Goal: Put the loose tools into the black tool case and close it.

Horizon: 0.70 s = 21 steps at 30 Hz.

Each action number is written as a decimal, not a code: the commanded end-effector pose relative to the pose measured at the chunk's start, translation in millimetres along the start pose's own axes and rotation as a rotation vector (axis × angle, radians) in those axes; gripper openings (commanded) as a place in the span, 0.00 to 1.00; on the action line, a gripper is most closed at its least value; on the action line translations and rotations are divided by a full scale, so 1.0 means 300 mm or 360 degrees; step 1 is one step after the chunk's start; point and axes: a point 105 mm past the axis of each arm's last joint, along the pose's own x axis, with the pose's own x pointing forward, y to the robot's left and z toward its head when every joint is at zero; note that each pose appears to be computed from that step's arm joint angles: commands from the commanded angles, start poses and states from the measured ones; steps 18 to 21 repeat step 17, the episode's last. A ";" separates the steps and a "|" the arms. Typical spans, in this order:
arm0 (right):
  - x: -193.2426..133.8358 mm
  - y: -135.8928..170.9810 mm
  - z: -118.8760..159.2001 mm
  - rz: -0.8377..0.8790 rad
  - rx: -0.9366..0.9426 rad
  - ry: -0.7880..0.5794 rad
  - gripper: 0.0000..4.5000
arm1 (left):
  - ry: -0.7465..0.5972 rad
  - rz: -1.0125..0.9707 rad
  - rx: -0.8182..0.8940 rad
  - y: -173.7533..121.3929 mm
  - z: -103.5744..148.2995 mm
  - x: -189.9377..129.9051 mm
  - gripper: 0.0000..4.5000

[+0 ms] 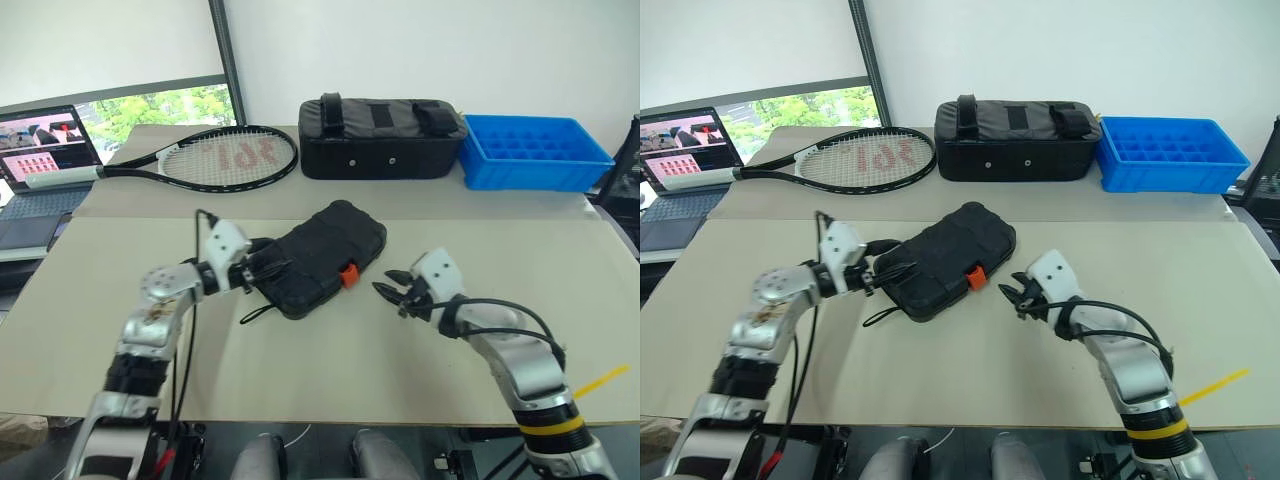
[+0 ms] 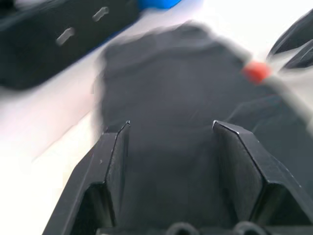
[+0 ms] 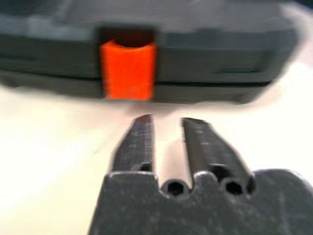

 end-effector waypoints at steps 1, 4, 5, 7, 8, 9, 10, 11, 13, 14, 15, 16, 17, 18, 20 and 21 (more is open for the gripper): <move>-0.088 -0.074 0.020 0.0033 -0.0018 -0.0147 0.73 | -0.0046 0.0149 -0.0089 0.029 0.018 -0.102 0.64; -0.138 -0.123 -0.009 0.0034 -0.0003 -0.0157 0.96 | 0.0040 0.0226 -0.0109 0.015 -0.034 -0.168 0.64; -0.154 -0.137 -0.021 0.0035 -0.0004 -0.0157 0.99 | 0.0076 0.0258 -0.0097 0.004 -0.051 -0.190 0.64; -0.185 -0.162 -0.041 0.0035 0.0018 -0.0178 0.99 | 0.0103 0.0379 -0.0120 -0.007 -0.078 -0.228 0.64; -0.197 -0.171 -0.049 0.0035 0.0019 -0.0185 0.99 | 0.0114 0.0417 -0.0125 -0.012 -0.087 -0.241 0.64; -0.207 -0.178 -0.058 0.0037 0.0016 -0.0188 0.99 | 0.0128 0.0431 -0.0133 -0.019 -0.099 -0.250 0.64; -0.217 -0.186 -0.064 0.0030 0.0006 -0.0201 0.99 | 0.0143 0.0440 -0.0157 -0.025 -0.115 -0.261 0.64; -0.224 -0.193 -0.068 0.0022 -0.0007 -0.0218 0.99 | 0.0153 0.0447 -0.0176 -0.030 -0.129 -0.270 0.64; -0.239 -0.205 -0.080 0.0015 -0.0020 -0.0236 0.99 | 0.0169 0.0457 -0.0204 -0.032 -0.158 -0.281 0.64; -0.246 -0.206 -0.089 0.0021 -0.0029 -0.0227 0.99 | 0.0181 0.0461 -0.0202 -0.032 -0.168 -0.283 0.64; -0.253 -0.207 -0.097 0.0027 -0.0036 -0.0218 0.99 | 0.0190 0.0463 -0.0199 -0.032 -0.177 -0.284 0.64; -0.262 -0.208 -0.105 0.0035 -0.0029 -0.0209 0.99 | 0.0201 0.0447 -0.0203 -0.035 -0.184 -0.284 0.64; -0.269 -0.207 -0.113 0.0038 -0.0029 -0.0201 0.99 | 0.0202 0.0437 -0.0208 -0.038 -0.188 -0.285 0.64; -0.269 -0.207 -0.113 0.0038 -0.0029 -0.0201 0.99 | 0.0202 0.0437 -0.0208 -0.038 -0.188 -0.285 0.64; -0.269 -0.207 -0.113 0.0038 -0.0029 -0.0201 0.99 | 0.0202 0.0437 -0.0208 -0.038 -0.188 -0.285 0.64; -0.269 -0.207 -0.113 0.0038 -0.0029 -0.0201 0.99 | 0.0202 0.0437 -0.0208 -0.038 -0.188 -0.285 0.64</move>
